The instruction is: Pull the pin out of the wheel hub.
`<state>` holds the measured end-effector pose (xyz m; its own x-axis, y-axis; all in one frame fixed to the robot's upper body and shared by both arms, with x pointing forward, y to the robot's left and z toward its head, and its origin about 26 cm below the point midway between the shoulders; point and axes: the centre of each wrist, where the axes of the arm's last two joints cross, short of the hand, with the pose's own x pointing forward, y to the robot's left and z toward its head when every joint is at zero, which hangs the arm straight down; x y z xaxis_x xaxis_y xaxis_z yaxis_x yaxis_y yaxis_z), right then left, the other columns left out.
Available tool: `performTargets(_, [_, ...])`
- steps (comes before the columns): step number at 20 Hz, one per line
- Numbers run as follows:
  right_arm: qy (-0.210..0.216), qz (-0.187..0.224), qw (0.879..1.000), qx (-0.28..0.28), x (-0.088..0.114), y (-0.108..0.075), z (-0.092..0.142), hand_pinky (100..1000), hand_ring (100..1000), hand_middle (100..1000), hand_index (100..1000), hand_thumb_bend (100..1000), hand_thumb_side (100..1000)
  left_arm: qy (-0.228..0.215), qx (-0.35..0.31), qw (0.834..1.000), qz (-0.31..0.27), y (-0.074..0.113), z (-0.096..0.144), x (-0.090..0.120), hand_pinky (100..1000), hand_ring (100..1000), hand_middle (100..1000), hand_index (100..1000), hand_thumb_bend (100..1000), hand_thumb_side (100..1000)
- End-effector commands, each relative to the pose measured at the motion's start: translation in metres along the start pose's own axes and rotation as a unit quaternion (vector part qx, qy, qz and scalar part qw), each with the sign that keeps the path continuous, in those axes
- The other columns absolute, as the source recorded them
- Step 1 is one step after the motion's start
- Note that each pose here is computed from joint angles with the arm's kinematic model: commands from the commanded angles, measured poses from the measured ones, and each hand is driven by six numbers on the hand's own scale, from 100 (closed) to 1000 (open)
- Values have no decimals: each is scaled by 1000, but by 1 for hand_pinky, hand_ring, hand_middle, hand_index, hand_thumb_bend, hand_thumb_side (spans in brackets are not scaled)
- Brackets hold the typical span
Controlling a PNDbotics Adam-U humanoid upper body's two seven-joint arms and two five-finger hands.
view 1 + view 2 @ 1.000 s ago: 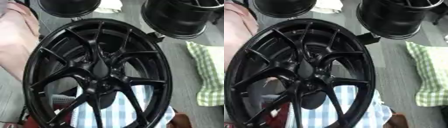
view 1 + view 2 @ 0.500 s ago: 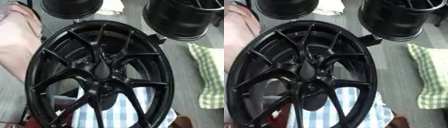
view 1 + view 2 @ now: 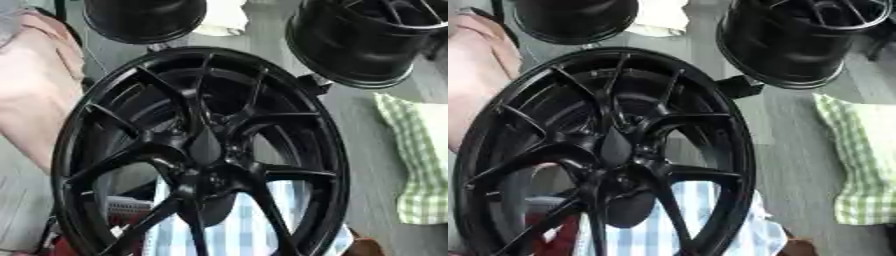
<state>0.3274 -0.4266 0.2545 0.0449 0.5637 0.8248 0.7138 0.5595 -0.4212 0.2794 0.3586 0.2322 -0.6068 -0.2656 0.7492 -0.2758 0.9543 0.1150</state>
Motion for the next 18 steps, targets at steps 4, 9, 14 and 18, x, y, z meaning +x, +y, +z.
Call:
performTargets(4, [-55,-79,994,-57,21,-15,-6,820,813,759,751,100,653,-15,-2,1000,-8,3,-4,9,780,730,624,767,132,674])
performTargets(9, [-105,-135,984,-49,28,-7,3,807,763,677,679,100,626,-18,-1,1000,-7,3,-4,9,780,730,624,767,130,672])
performTargets(14, [-182,-164,969,10,47,7,20,795,743,655,667,100,611,-24,2,1000,-4,3,-5,9,779,727,623,766,129,667])
performTargets(18, [-241,-178,952,57,69,17,36,786,737,652,667,100,598,-26,3,1000,-5,1,-5,9,780,726,623,766,128,666])
